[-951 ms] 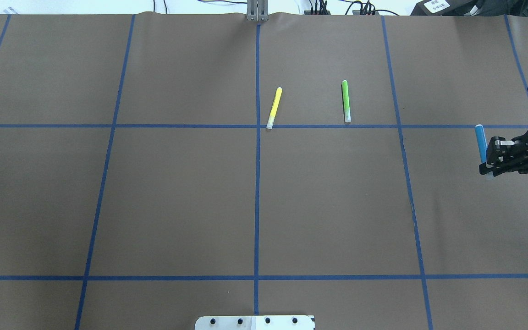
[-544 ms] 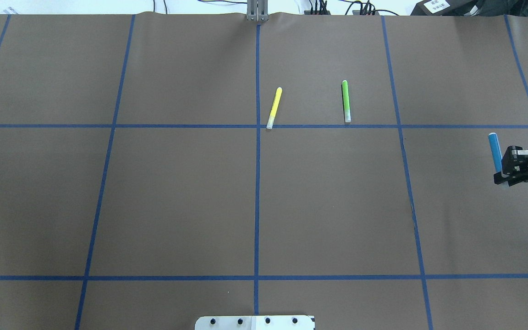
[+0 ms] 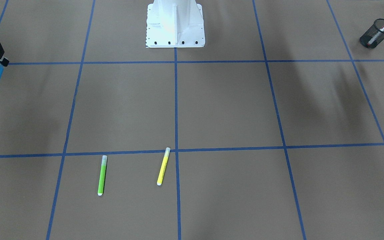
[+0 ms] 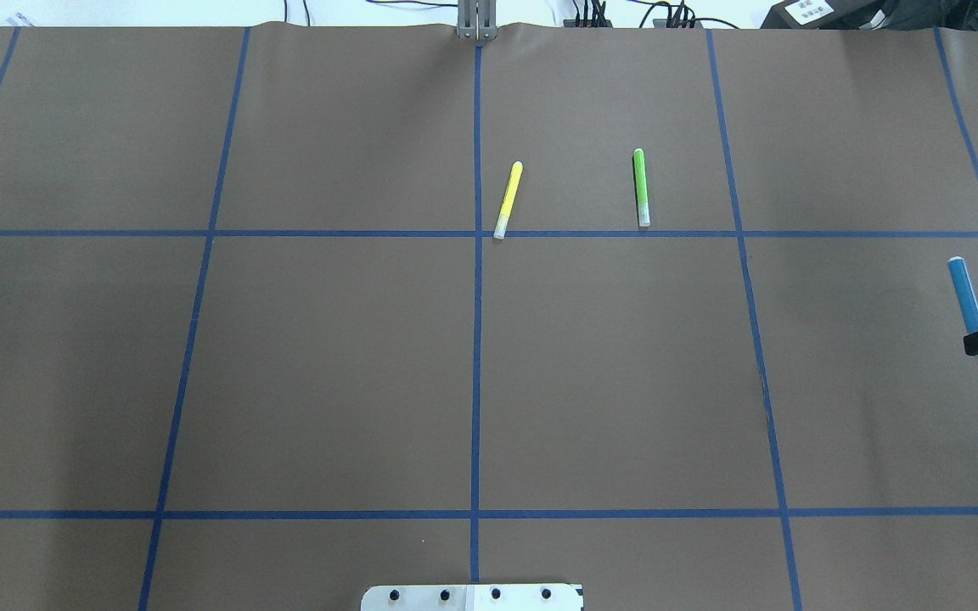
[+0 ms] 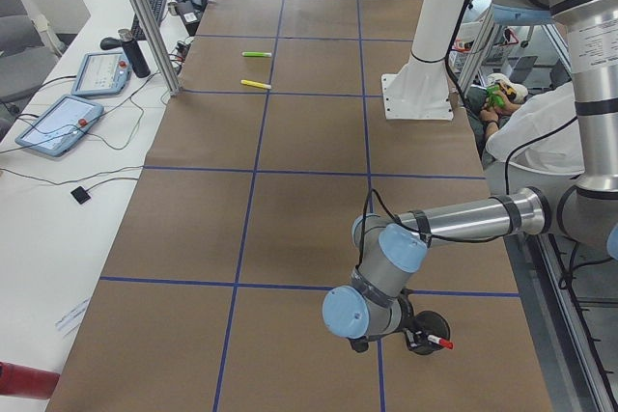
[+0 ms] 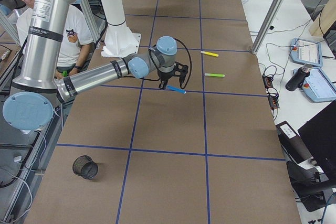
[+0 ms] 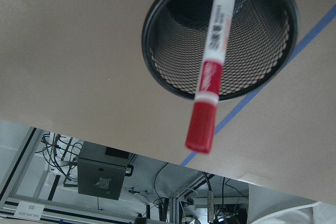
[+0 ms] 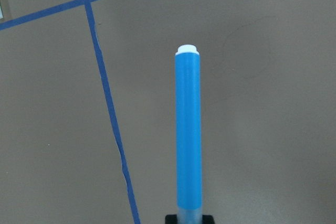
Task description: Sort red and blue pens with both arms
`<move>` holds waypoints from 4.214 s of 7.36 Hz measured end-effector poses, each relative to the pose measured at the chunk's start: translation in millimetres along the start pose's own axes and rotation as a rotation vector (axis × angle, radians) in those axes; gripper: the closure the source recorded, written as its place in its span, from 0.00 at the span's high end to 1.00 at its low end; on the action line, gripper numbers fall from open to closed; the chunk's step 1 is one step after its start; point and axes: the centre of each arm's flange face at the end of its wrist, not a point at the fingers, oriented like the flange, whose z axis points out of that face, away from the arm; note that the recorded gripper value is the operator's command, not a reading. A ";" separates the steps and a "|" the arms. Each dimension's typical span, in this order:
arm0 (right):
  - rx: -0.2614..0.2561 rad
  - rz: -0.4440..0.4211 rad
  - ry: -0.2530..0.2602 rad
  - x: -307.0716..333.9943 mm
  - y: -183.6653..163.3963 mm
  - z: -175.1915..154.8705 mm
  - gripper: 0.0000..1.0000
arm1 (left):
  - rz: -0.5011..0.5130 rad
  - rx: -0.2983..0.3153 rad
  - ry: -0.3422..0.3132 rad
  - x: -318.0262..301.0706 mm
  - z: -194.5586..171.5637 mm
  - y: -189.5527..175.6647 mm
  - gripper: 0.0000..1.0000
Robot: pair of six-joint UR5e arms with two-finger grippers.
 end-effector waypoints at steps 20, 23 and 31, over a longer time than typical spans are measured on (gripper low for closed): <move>-0.911 -0.150 0.085 380.2 144.2 0.2 0.00 | 0.443 0.537 -0.045 317.8 -177.6 -86.2 1.00; -0.968 -0.114 0.035 404.9 159.8 21.9 0.00 | 0.462 0.553 -0.046 324.7 -181.4 -75.1 1.00; -0.971 -0.050 -0.023 438.4 170.2 56.8 0.41 | 0.468 0.559 -0.045 328.5 -183.3 -69.1 1.00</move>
